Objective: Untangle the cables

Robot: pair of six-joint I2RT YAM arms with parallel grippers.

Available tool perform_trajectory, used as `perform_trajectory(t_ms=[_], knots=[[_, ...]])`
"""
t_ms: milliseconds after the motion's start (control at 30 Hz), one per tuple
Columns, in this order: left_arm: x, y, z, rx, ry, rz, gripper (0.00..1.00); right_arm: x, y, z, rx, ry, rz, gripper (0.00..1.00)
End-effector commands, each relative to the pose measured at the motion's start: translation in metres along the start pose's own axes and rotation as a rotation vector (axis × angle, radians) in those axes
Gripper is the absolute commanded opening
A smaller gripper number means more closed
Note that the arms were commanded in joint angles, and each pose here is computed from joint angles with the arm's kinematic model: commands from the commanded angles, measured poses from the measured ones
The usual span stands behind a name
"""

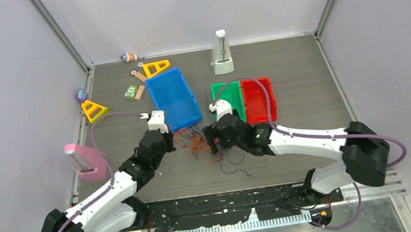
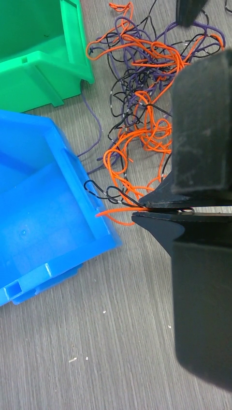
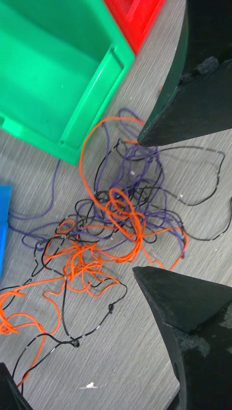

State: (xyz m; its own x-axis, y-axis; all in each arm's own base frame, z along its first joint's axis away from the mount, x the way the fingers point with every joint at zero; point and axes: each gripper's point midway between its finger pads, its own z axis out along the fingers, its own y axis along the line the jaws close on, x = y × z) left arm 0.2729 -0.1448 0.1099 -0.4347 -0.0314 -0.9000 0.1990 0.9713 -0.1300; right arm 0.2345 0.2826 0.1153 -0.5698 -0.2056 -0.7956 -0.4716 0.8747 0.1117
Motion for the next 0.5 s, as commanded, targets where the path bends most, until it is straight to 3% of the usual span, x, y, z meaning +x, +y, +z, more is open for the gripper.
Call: perform_trajectory(t_ms=[0,100,233,300,333,400,467], knots=[[-0.015,-0.007,0.001,0.034,-0.055,-0.005,0.0,-0.006,0.024,0.025,0.0,0.009,-0.001,0.99],[-0.015,-0.007,0.001,0.035,-0.056,-0.005,0.0,0.008,0.025,0.042,0.052,0.061,0.01,0.97],[-0.017,-0.002,-0.001,0.012,-0.066,-0.012,0.0,0.029,-0.003,0.055,0.242,0.114,0.024,0.85],[-0.018,0.005,-0.003,-0.02,-0.078,-0.023,0.0,0.038,-0.024,0.051,0.324,0.118,0.056,0.69],[-0.018,0.009,-0.005,-0.043,-0.085,-0.03,0.0,0.043,-0.034,0.045,0.35,0.114,0.088,0.52],[-0.02,0.022,-0.008,-0.109,-0.104,-0.051,0.0,0.05,-0.054,0.032,0.378,0.097,0.151,0.31],[-0.021,0.035,-0.012,-0.18,-0.126,-0.078,0.0,0.059,-0.077,0.017,0.404,0.079,0.213,0.18]])
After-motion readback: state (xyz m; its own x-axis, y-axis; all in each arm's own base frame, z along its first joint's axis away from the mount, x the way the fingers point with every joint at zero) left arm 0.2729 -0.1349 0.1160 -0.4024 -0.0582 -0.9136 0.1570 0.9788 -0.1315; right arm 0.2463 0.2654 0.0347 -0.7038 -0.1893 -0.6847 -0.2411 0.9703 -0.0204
